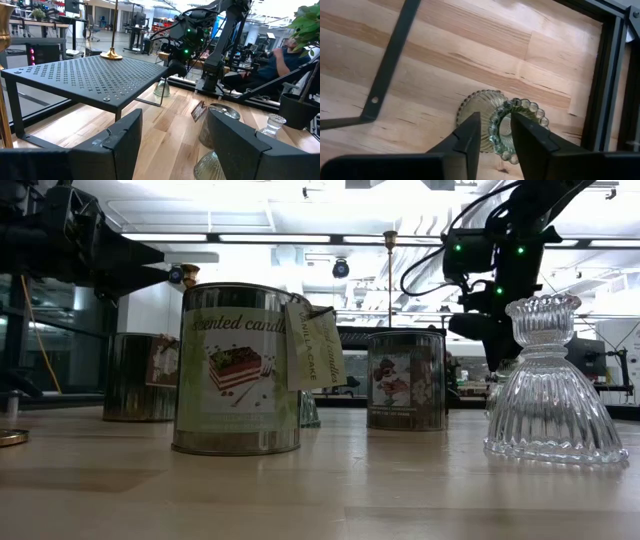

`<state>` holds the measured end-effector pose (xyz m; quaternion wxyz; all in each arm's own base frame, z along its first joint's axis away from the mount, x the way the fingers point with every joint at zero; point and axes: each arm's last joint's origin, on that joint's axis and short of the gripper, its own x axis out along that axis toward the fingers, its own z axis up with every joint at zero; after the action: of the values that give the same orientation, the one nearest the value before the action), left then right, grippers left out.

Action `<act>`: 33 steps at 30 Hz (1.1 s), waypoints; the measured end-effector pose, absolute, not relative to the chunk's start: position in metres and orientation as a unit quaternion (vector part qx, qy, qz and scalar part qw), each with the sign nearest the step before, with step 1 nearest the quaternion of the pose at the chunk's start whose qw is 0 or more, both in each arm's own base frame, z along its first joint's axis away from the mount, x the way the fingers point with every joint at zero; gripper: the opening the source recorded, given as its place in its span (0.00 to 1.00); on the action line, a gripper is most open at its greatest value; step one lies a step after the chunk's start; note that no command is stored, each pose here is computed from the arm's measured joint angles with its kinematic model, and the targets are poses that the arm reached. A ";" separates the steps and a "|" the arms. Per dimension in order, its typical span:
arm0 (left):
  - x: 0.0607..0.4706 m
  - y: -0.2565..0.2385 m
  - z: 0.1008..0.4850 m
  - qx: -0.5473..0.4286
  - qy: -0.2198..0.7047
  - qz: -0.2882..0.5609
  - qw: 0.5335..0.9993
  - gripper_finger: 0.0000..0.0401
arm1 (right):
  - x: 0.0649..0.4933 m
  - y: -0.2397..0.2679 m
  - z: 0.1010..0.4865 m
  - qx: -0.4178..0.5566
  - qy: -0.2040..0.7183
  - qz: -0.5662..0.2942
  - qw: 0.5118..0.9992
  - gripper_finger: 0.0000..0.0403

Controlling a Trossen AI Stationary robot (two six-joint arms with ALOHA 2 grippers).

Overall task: Pick & Place candle stick holders
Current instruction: Put the top green candle holder on the shelf

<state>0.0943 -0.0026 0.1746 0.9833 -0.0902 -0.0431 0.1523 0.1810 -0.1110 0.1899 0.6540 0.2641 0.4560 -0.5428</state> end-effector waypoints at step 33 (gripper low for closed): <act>0.094 -0.003 0.175 -0.090 -0.043 0.153 0.983 0.54 | 0.161 -0.089 0.213 0.284 0.465 -0.501 0.673 0.05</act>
<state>0.0943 -0.0026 0.1746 0.9832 -0.0902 -0.0430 0.1525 0.1606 -0.0887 0.2125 0.6727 0.2835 0.4653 -0.5006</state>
